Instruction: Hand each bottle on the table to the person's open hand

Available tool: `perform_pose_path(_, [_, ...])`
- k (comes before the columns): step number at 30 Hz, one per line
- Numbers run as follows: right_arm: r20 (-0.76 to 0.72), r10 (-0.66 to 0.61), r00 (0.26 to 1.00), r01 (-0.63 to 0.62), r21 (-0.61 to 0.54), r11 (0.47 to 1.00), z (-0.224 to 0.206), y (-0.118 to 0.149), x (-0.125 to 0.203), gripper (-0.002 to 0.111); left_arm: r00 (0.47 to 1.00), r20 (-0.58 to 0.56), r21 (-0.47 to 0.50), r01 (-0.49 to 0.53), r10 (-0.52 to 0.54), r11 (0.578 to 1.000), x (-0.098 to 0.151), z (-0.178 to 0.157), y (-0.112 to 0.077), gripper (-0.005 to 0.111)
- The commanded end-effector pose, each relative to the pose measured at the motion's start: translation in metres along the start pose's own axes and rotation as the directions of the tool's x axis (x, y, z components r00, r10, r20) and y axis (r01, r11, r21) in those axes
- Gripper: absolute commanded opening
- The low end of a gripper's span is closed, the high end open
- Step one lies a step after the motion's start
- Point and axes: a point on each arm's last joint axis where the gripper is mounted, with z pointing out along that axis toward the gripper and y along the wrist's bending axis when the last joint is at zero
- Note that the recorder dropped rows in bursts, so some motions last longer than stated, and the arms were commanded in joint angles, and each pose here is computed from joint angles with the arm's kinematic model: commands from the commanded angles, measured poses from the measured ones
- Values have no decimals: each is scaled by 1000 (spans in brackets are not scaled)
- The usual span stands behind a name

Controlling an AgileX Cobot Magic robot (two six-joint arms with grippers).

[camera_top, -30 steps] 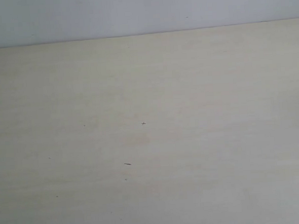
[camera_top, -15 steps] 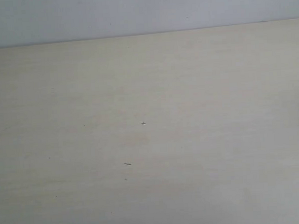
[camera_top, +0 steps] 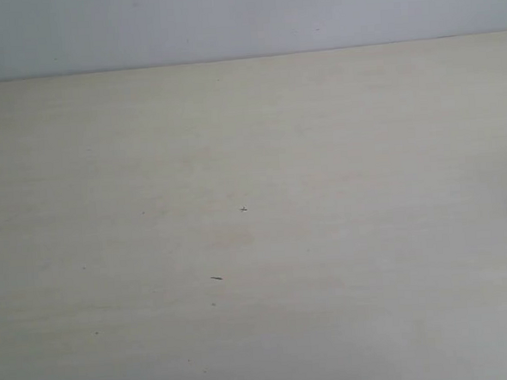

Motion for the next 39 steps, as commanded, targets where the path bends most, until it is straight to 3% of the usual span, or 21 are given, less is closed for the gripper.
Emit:
perform_pose_path(1, [-29, -116, 993, 116, 6, 993, 0, -1, 4, 7, 1000, 6, -1, 2, -2, 1000, 0, 0, 0, 1])
perform_pose_path(6, [-53, -204, 977, 203, -19, 979, 0, 1, 6, 7, 1000, 6, -1, 2, -2, 1000, 0, 0, 0, 1])
perform_pose_path(39, [-71, -205, 976, 204, -19, 979, 0, 0, 8, 7, 1000, 6, -1, 2, -2, 1000, 0, 0, 0, 1])
